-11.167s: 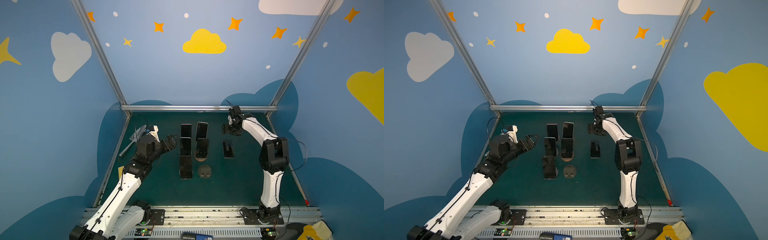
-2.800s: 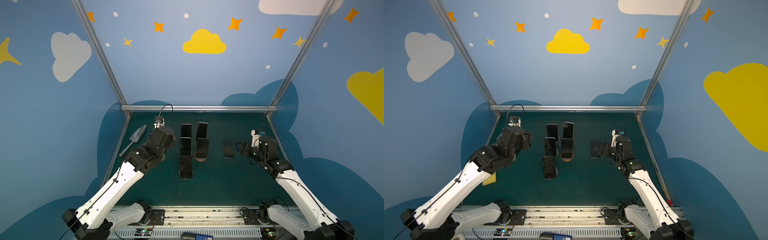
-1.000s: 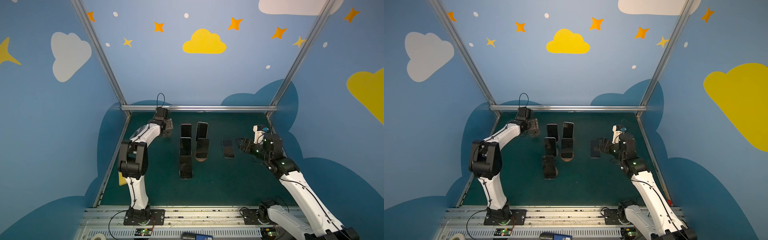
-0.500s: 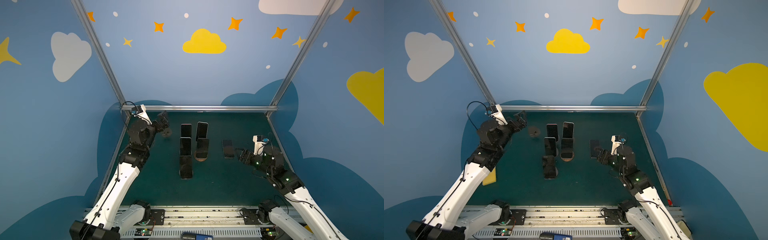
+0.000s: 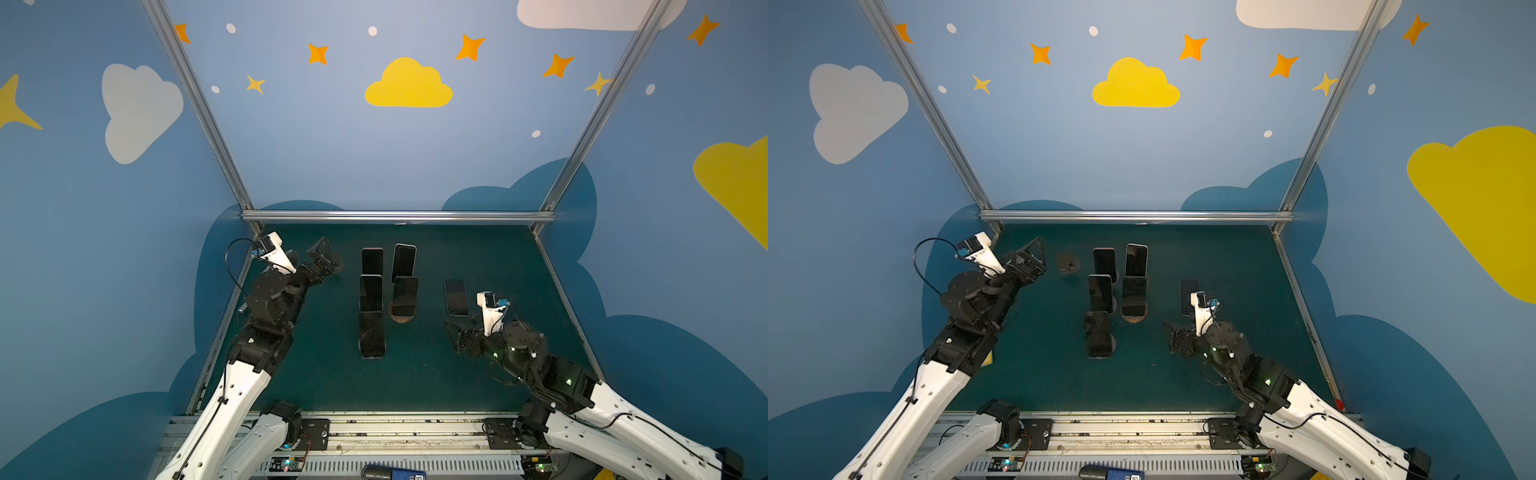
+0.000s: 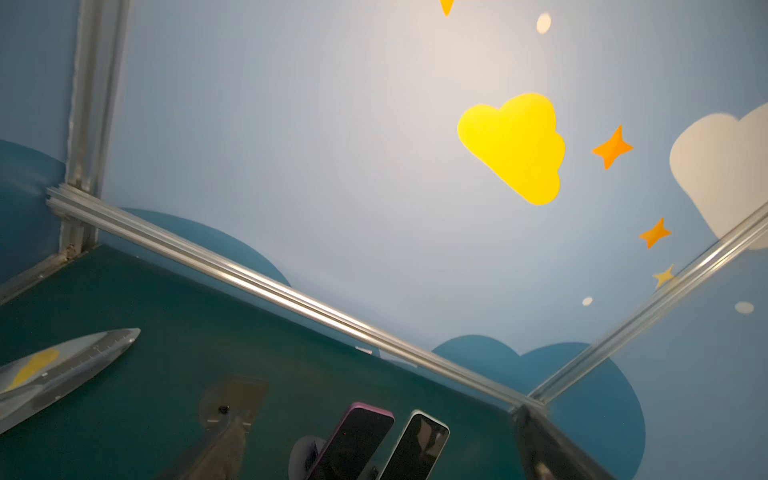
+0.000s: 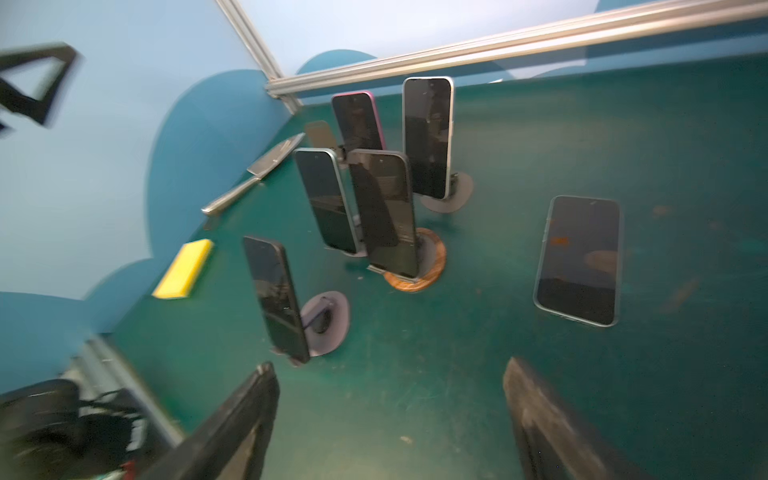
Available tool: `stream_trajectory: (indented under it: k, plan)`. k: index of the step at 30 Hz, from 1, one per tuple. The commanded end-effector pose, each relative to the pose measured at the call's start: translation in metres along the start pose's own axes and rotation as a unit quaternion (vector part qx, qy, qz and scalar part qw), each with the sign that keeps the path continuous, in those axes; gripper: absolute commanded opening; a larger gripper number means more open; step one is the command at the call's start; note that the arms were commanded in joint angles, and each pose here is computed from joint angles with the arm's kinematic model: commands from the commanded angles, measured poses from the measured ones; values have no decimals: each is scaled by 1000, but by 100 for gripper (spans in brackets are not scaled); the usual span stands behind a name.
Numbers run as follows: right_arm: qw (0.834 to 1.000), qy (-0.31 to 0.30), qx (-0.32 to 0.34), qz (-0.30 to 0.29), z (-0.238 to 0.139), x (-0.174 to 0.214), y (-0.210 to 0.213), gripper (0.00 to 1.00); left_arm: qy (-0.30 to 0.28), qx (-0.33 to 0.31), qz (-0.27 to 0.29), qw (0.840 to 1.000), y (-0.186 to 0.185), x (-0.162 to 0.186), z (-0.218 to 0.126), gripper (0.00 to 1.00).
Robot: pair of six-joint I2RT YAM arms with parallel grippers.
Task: Remove the phone from the phone stand
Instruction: 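Reach the right gripper over the dark phone on the stand nearest the robot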
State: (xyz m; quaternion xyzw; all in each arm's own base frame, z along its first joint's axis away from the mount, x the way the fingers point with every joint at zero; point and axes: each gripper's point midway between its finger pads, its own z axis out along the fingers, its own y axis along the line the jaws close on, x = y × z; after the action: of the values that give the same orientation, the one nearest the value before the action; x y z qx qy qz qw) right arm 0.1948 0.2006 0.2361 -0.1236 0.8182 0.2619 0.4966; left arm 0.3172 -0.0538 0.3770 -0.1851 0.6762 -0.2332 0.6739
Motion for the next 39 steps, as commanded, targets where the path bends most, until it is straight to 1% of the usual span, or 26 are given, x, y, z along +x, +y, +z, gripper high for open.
stream_trajectory:
  k: [1, 4, 8, 10, 13, 16, 19, 22, 24, 27, 30, 34, 39]
  plan:
    - [997, -51, 58, -22, -1, -21, -4, 86, -25, -41, 0, 999, 19, -1, -2, 100]
    - [998, -17, 63, -17, 3, -19, 10, 88, -28, -50, 6, 998, 23, -1, -2, 100]
    - [997, 21, 61, -37, 17, -3, 32, 89, -23, -62, 4, 998, 25, -1, -2, 100]
    - [997, 25, 56, -36, 23, 1, 46, 89, -24, -64, -3, 998, 27, -1, -2, 100]
    - [997, 24, 72, -18, 29, 5, 60, 89, -20, -69, -25, 997, 30, 1, -2, 100]
    - [996, 16, 90, -18, 36, 6, 74, 90, -21, -67, -45, 997, 30, 2, -4, 100]
    - [992, 14, 126, -16, 41, 4, 82, 90, -32, -69, -55, 996, 32, -2, -9, 100]
    - [981, 15, 193, -21, 46, 2, 78, 93, -44, -78, -69, 994, 37, -6, -13, 100]
    - [977, 24, 210, -35, 57, 1, 88, 94, -50, -77, -65, 994, 36, -10, -16, 100]
    - [974, 43, 214, -58, 73, 3, 111, 96, -65, -88, -60, 992, 41, -16, -20, 100]
    - [971, 70, 220, -65, 87, 10, 126, 97, -68, -93, -58, 992, 43, -16, -19, 100]
    - [970, 92, 218, -59, 102, 16, 140, 97, -68, -97, -55, 991, 45, -16, -18, 100]
    - [971, 108, 209, -34, 117, 21, 148, 98, -67, -97, -57, 991, 45, -15, -18, 100]
